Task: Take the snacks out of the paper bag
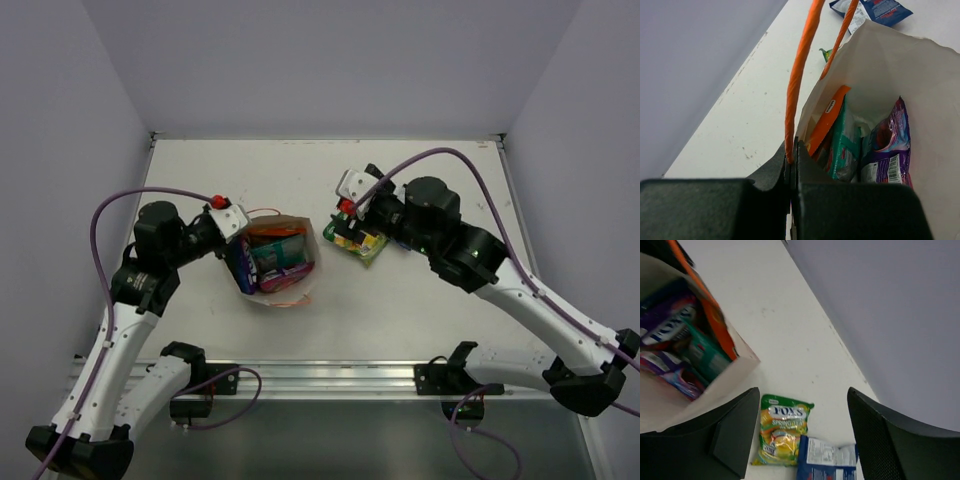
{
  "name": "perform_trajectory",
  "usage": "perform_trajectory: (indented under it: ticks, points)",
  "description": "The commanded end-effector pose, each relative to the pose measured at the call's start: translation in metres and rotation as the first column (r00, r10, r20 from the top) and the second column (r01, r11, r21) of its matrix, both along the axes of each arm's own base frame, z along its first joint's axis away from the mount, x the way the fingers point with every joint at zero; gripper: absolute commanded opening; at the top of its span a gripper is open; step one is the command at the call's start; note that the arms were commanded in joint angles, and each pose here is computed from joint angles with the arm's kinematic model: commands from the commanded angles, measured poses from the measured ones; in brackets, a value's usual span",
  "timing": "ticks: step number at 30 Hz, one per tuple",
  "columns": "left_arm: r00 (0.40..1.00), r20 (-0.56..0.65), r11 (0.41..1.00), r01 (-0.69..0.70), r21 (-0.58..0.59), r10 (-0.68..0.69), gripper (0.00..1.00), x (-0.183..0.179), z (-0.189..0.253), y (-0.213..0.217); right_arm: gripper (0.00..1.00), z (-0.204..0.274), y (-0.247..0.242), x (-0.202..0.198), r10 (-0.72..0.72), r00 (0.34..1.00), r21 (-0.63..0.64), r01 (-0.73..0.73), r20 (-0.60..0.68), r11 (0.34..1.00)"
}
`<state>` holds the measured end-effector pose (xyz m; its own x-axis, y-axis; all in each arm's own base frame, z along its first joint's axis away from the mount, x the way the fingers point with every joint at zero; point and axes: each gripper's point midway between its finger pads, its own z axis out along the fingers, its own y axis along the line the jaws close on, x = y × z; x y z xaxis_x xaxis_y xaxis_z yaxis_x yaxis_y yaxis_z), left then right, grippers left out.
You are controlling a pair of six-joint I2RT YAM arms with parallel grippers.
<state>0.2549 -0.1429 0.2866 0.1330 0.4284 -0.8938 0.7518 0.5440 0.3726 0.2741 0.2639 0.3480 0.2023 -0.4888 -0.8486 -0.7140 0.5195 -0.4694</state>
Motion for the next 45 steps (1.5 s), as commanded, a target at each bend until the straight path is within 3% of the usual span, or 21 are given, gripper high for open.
perform_trajectory:
  ticks: [1,7,11,21,28,39,45]
  points:
    - [0.999,0.035,0.999,0.034,0.006,-0.034,0.00,-0.005,0.004,-0.004,0.74,-0.002,0.030,-0.054,0.222,0.972,-0.041,-0.225,-0.073,0.973]
    - [0.998,0.022,0.999,0.052,0.015,-0.052,0.00,-0.009,0.000,-0.005,0.70,-0.030,0.078,-0.105,0.421,0.894,-0.154,-0.443,-0.154,0.884]
    - [0.997,0.035,0.997,0.072,0.010,-0.072,0.00,-0.014,0.005,-0.007,0.66,-0.079,0.104,-0.109,0.418,0.872,-0.280,-0.481,-0.256,0.831]
    - [0.994,0.067,0.996,0.085,0.013,-0.085,0.00,-0.022,0.010,-0.007,0.65,-0.149,0.110,-0.103,0.343,0.864,-0.426,-0.485,-0.369,0.764]
    - [0.995,0.066,0.997,0.079,0.024,-0.081,0.00,-0.022,0.003,-0.006,0.64,-0.181,0.098,-0.091,0.255,0.893,-0.508,-0.425,-0.371,0.749]
    - [0.994,0.072,0.997,0.075,0.025,-0.077,0.00,-0.022,0.004,-0.006,0.64,-0.208,0.105,-0.073,0.215,0.900,-0.526,-0.400,-0.378,0.751]
    - [0.995,0.065,0.997,0.074,0.027,-0.075,0.00,-0.019,0.003,-0.007,0.57,-0.222,0.106,-0.061,0.196,0.902,-0.545,-0.393,-0.384,0.741]
